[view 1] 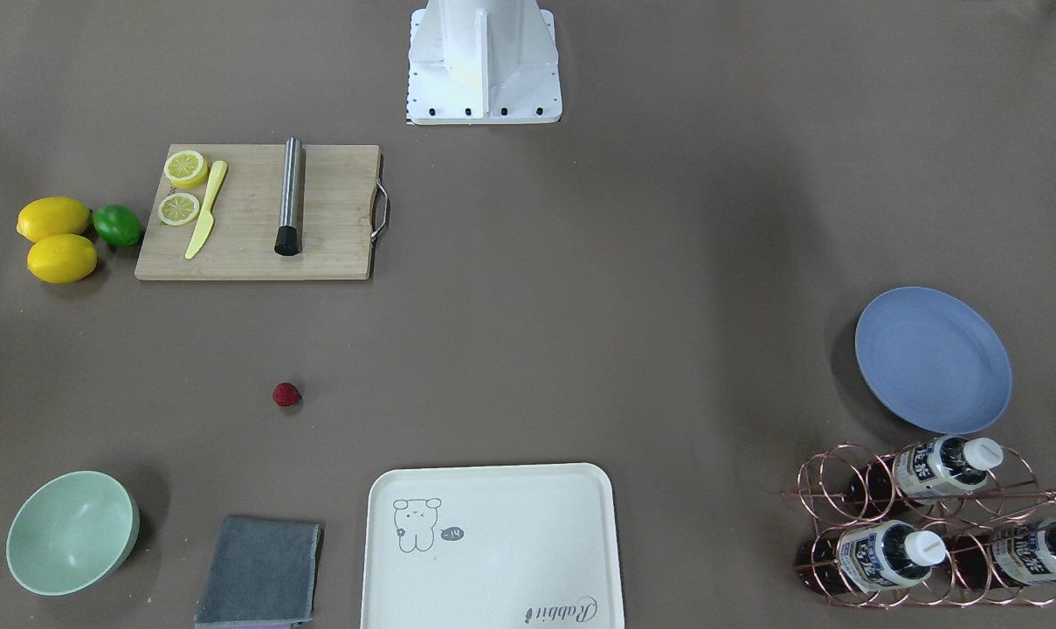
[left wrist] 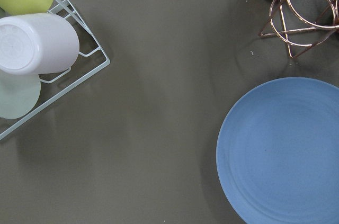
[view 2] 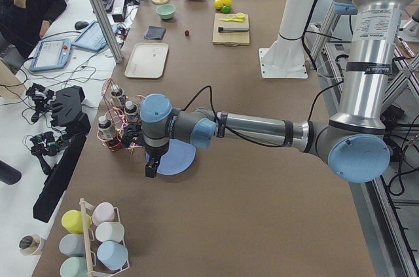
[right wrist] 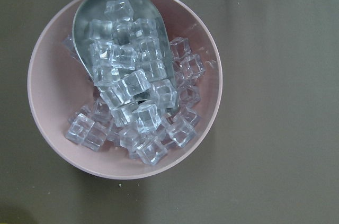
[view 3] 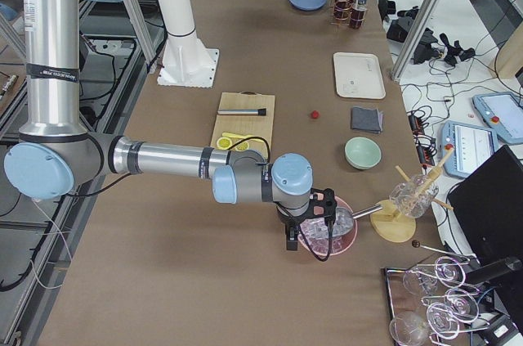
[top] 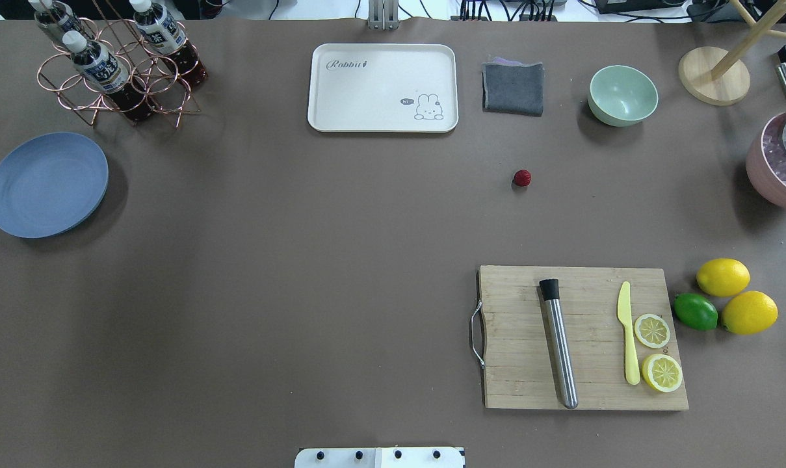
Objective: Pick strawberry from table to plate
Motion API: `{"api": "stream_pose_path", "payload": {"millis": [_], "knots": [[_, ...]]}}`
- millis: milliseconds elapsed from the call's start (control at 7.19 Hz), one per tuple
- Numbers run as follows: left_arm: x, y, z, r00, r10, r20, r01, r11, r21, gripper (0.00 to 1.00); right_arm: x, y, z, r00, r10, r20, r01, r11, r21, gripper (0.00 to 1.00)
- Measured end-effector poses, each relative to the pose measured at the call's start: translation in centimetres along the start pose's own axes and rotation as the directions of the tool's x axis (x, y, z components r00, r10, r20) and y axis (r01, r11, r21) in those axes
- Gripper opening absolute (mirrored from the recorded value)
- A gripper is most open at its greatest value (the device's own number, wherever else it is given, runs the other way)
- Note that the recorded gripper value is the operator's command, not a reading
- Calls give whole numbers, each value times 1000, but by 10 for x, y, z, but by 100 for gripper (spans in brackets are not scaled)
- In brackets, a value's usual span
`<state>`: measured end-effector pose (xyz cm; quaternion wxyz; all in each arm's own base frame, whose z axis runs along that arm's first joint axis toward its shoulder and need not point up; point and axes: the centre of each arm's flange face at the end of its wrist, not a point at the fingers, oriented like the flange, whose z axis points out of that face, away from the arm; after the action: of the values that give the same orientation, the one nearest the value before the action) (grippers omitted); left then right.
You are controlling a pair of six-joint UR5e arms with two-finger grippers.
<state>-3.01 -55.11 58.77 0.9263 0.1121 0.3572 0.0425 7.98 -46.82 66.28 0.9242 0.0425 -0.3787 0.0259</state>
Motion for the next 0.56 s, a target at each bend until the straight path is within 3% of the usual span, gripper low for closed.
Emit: {"api": "stream_pose_path", "payload": {"millis": [556], "knots": [[0,0,-1,1000,-5,4,5,1000,2,98,0,0,0,1000,3,1,-3,1000,0,100]]}}
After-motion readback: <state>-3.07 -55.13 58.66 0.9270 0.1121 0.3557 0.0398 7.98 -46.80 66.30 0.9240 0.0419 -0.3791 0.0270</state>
